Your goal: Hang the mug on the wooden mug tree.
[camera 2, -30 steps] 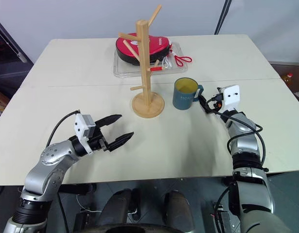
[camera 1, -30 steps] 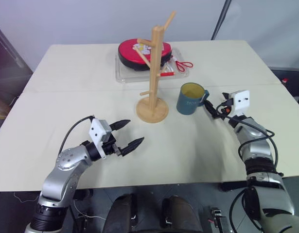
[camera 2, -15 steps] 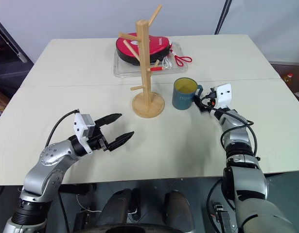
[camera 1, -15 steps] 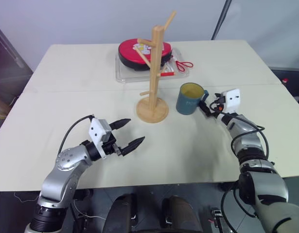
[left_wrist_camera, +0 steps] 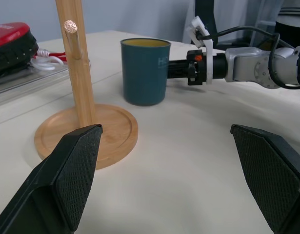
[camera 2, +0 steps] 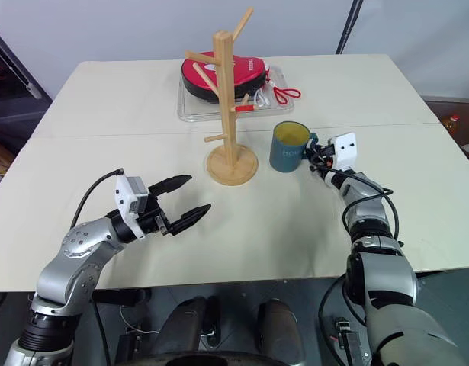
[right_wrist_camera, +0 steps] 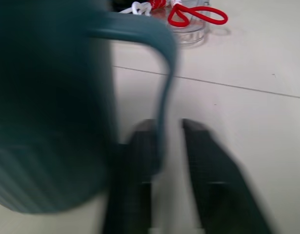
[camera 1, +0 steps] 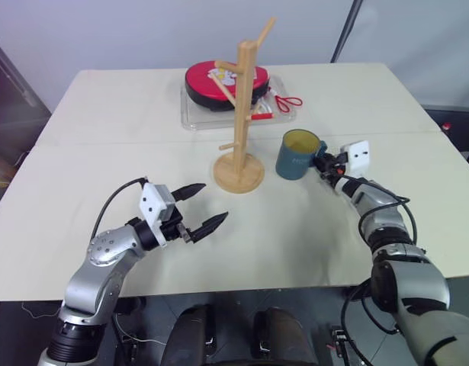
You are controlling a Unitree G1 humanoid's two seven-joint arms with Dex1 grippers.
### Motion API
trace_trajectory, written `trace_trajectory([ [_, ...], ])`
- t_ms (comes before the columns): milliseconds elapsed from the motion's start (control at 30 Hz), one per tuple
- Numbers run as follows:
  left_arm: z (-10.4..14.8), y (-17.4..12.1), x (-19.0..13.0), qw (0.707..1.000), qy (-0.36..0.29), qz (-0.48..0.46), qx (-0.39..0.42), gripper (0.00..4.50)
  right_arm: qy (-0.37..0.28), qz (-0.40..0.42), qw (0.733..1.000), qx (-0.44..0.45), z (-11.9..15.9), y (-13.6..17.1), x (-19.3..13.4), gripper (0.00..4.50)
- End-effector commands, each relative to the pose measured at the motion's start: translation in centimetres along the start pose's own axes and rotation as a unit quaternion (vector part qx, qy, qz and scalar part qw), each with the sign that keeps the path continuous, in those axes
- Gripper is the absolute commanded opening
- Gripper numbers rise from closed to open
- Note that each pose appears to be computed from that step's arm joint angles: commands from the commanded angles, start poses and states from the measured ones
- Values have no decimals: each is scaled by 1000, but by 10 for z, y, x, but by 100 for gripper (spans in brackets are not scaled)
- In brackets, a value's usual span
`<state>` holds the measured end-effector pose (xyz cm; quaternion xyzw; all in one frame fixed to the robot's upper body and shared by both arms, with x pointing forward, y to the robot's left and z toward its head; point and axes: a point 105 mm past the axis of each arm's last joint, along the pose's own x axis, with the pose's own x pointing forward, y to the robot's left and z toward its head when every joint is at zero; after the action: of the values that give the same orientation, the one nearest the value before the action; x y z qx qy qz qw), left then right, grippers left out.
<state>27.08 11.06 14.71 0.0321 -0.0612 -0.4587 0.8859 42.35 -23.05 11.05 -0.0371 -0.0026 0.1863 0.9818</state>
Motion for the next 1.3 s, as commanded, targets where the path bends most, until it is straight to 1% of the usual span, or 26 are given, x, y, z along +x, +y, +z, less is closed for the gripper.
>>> trace_trajectory([
  [33, 13, 1, -2, 1000, -16, 1, 25, 450, -48, 6, 999, -1, 22, 1, 3, 9],
  [133, 14, 2, -3, 1000, -15, 1, 27, 450, -54, 12, 998, -30, 25, 4, 1, 9],
  [233, 16, 6, -5, 999, -14, 8, 34, 450, -63, 35, 989, -132, 37, 12, -6, 9],
  [300, 17, 10, -7, 999, -13, 15, 39, 450, -79, 68, 973, -208, 54, 25, -15, 9],
  [367, 18, 14, -9, 999, -11, 21, 43, 450, -90, 110, 946, -290, 73, 45, -29, 9],
  [433, 18, 19, -11, 999, -9, 23, 46, 450, -87, 147, 922, -346, 85, 65, -41, 9],
  [500, 18, 24, -11, 998, -7, 24, 50, 450, -88, 166, 907, -378, 97, 79, -50, 9],
  [633, 20, 29, -11, 998, -6, 22, 56, 450, -96, 177, 890, -409, 123, 95, -55, 9],
  [733, 23, 33, -11, 998, -10, 22, 59, 450, -101, 188, 885, -412, 140, 105, -54, 9],
  [833, 34, 39, -14, 997, -27, 27, 60, 450, -101, 188, 887, -409, 158, 111, -48, 9],
  [933, 55, 47, -23, 997, -43, 27, 66, 450, -96, 182, 894, -399, 173, 113, -39, 9],
  [1100, 70, 46, -26, 996, -49, 18, 71, 450, -86, 183, 894, -399, 179, 113, -32, 9],
  [1300, 71, 45, -27, 996, -50, 20, 72, 450, -78, 192, 890, -406, 179, 115, -24, 9],
])
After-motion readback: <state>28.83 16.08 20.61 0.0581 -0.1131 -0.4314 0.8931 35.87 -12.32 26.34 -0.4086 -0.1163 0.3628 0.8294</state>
